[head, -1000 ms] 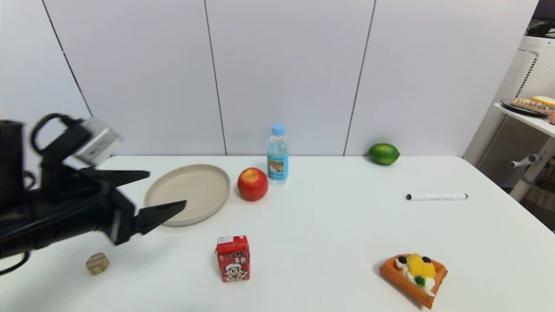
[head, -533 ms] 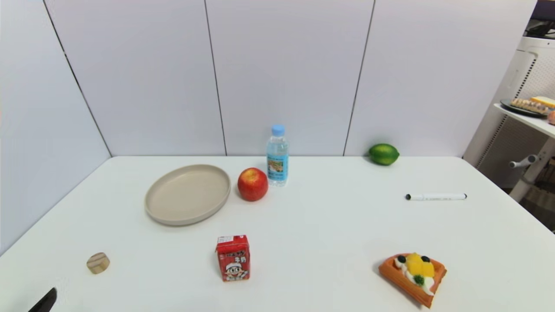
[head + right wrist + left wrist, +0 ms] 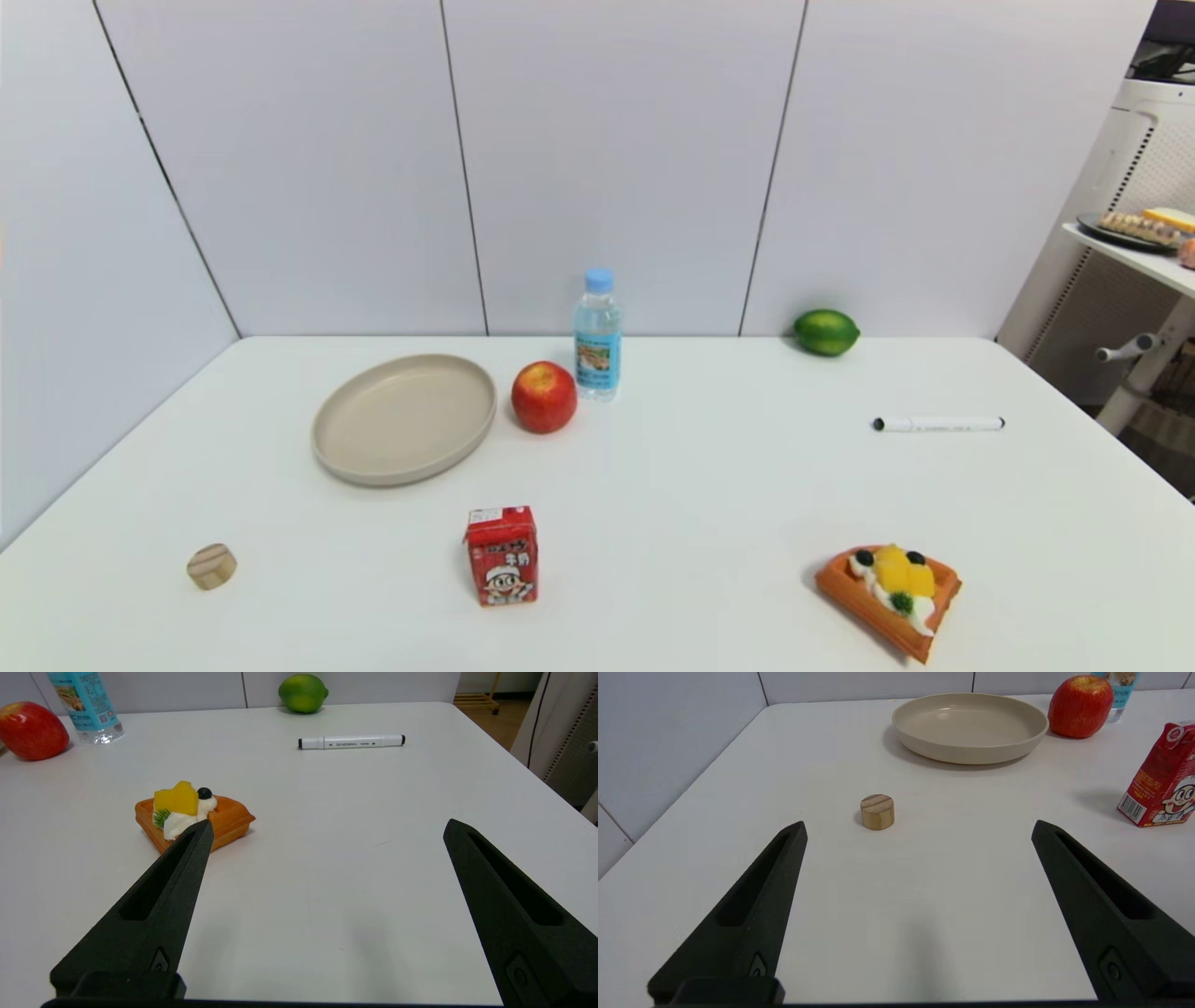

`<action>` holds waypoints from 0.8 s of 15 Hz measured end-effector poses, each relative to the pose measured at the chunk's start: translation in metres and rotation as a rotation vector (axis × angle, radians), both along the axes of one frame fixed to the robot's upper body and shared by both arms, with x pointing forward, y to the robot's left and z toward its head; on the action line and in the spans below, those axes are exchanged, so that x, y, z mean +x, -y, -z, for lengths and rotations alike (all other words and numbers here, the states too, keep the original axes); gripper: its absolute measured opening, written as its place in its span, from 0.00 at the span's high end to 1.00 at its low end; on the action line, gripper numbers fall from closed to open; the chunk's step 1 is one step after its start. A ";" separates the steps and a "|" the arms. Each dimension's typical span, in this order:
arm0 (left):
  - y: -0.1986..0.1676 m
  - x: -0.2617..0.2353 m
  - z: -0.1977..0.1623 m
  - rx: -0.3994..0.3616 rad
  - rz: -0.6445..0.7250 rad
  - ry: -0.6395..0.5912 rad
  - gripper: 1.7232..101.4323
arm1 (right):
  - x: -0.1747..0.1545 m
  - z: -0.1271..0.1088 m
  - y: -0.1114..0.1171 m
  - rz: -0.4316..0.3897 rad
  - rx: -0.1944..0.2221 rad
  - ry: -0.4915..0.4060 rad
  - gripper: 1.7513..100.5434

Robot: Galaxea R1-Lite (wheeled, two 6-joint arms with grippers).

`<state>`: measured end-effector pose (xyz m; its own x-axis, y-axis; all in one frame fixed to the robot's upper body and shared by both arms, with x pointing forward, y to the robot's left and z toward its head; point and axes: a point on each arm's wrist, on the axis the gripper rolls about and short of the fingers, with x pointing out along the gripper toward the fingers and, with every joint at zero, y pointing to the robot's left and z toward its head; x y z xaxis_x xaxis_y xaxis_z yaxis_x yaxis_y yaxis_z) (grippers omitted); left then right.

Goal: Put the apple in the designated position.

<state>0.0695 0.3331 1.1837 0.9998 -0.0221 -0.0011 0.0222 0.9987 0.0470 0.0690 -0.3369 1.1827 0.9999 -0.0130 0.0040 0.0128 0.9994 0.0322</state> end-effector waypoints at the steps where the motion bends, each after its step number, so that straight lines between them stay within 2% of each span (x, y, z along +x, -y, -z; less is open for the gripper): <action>1: 0.000 0.000 0.000 -0.030 -0.003 0.003 0.04 | 0.000 0.000 0.000 -0.001 0.000 0.000 0.03; 3: -0.001 0.000 0.001 -0.098 -0.025 0.007 0.04 | 0.000 0.000 0.000 0.000 0.000 0.000 0.03; 4: -0.001 -0.001 0.001 -0.106 -0.028 0.008 0.04 | 0.000 0.000 0.000 -0.001 0.000 0.000 0.03; 12: -0.001 -0.001 0.001 -0.107 -0.028 0.010 0.04 | 0.000 0.000 0.000 -0.001 0.000 0.000 0.03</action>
<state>0.0689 0.3337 1.1830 0.9999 0.0068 0.0094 -0.0062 0.9982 -0.0596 0.0690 -0.3369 1.1827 0.9999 -0.0121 0.0040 0.0120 0.9994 0.0318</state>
